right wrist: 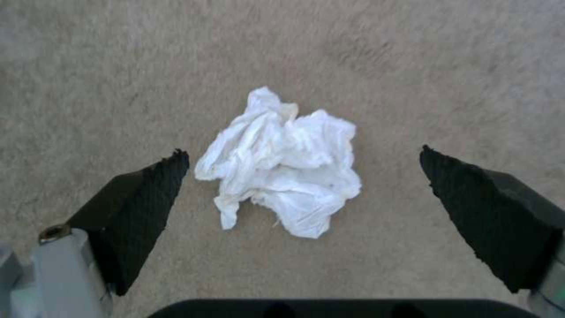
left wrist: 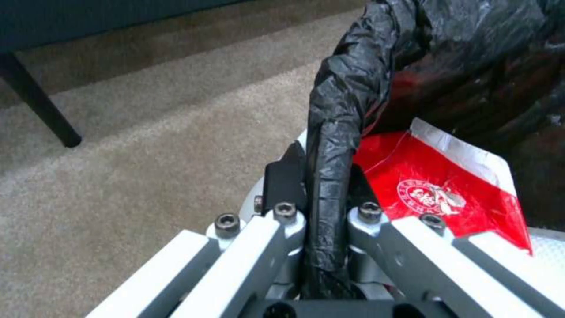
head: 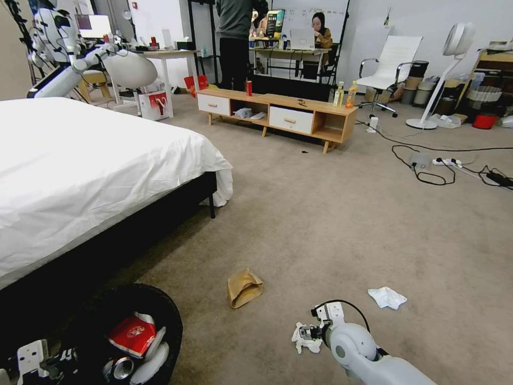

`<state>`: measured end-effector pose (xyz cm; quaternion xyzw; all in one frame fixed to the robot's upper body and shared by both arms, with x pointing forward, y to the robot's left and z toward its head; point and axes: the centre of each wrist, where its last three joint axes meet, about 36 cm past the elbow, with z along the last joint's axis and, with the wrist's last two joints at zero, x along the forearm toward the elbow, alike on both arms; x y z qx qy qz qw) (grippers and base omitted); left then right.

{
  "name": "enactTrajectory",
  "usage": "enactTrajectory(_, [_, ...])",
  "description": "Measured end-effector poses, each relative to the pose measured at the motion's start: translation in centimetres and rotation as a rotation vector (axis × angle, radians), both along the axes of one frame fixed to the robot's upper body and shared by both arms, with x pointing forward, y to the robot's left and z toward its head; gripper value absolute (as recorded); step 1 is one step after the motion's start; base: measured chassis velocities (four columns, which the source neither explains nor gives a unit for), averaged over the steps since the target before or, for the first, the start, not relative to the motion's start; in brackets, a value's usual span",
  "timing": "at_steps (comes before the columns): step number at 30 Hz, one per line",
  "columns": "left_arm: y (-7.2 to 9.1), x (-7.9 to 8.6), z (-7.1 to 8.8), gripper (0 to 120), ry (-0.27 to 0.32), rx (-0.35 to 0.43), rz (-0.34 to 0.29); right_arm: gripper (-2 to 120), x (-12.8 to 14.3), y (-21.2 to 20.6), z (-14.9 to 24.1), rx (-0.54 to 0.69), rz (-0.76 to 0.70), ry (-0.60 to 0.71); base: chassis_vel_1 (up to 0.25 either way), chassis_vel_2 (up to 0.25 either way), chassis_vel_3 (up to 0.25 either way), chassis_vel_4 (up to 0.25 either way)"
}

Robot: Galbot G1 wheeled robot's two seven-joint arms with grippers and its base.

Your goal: Pick up the trash bin and place the garbage on the floor into it.

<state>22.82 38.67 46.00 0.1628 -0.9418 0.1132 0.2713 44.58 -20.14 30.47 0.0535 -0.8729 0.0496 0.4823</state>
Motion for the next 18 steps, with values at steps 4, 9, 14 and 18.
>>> enactTrajectory(4, [0.0, 0.0, 0.0, 3, 0.002, -0.001, -0.001, 100, 0.1, 0.3, -0.9, 0.004, -0.004, 0.013, 0.0, 0.0, 0.0, 0.0])
enactTrajectory(9, [0.0, -0.2, 0.0, 3, 0.005, 0.001, -0.002, 100, 0.5, 1.7, -2.2, 0.026, -0.01, 0.028, 0.0, 0.0, 0.0, 0.0])
enactTrajectory(14, [-0.1, -0.4, 0.0, 3, 0.009, 0.002, -0.001, 100, 0.8, 2.9, -3.7, 0.043, -0.016, 0.033, 0.0, 0.0, 0.0, 0.0])
enactTrajectory(18, [-0.1, -0.4, 0.0, 3, 0.011, 0.002, -0.002, 100, 1.0, 3.2, -4.2, 0.047, -0.019, 0.03, 0.0, 0.0, 0.0, 0.0])
